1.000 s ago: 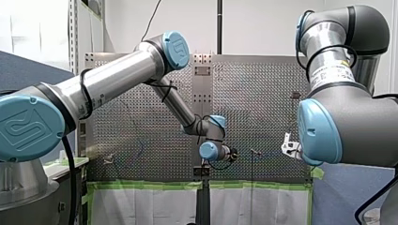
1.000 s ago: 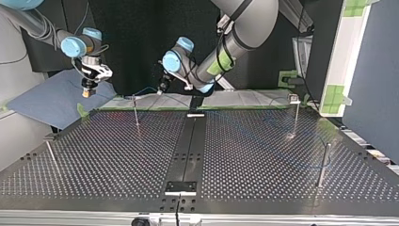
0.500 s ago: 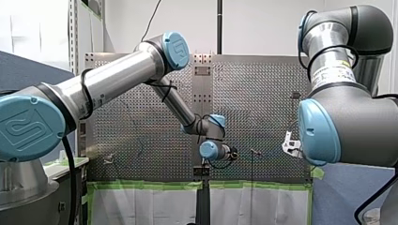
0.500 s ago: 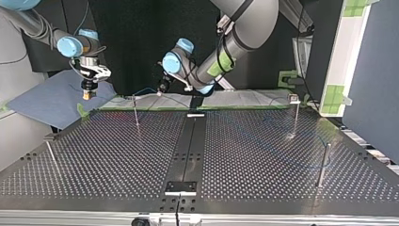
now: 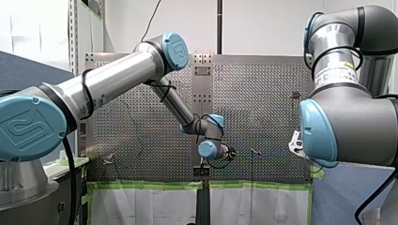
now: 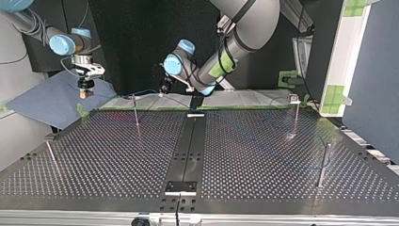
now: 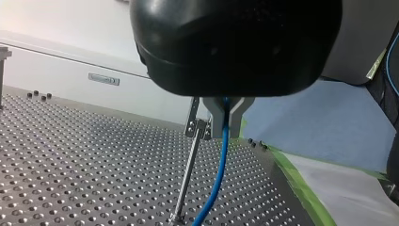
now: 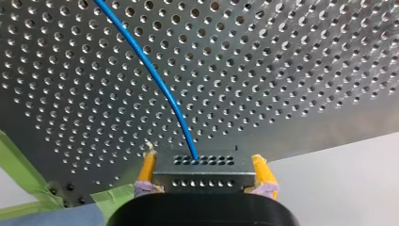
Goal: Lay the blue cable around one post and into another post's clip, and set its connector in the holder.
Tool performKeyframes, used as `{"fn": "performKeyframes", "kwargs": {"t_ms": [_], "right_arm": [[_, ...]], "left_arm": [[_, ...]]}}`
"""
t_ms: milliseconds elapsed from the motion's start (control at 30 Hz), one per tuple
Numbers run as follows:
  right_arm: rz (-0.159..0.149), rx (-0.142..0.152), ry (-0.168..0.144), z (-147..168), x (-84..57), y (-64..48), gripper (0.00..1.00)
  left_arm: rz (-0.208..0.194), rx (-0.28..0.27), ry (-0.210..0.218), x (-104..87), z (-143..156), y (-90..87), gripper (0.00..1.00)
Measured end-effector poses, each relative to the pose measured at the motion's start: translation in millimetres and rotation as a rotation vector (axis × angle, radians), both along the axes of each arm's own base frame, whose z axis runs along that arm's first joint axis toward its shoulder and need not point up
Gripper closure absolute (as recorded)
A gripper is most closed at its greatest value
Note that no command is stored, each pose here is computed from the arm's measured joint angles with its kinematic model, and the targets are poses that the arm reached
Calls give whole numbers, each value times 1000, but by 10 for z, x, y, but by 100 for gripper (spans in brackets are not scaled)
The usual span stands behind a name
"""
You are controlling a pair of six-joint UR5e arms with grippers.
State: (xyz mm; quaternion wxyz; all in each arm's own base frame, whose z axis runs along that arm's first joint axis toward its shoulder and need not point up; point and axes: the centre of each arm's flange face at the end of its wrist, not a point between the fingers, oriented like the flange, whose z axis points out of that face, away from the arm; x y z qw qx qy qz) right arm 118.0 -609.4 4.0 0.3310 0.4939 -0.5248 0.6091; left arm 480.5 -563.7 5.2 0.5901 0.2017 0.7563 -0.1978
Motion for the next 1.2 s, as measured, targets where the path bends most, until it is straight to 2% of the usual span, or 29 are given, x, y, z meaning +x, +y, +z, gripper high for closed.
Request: {"fn": "performKeyframes", "kwargs": {"t_ms": [100, 167, 267, 567, 767, 1000, 1200], "right_arm": [[18, 18, -3, -106, -16, -14, 98], [23, 35, -3, -198, -21, -7, 98], [27, 46, 0, -260, -23, -4, 98], [36, 45, 0, -253, -22, -65, 98], [37, 37, -2, -224, -26, -119, 98], [37, 30, 1, -211, -26, -151, 98], [38, 25, 1, -208, -21, -156, 98]], "left_arm": [[-4, -2, -1, -5, 1, -8, 100], [-6, -4, -2, -6, 6, -16, 100], [-8, -9, -2, -7, 14, -29, 100], [-10, -52, 2, 54, 99, -97, 100], [2, -76, 13, 108, 105, -74, 100], [10, -54, 39, 146, -69, -86, 100], [2, -73, 36, 250, -80, -152, 100]]}}
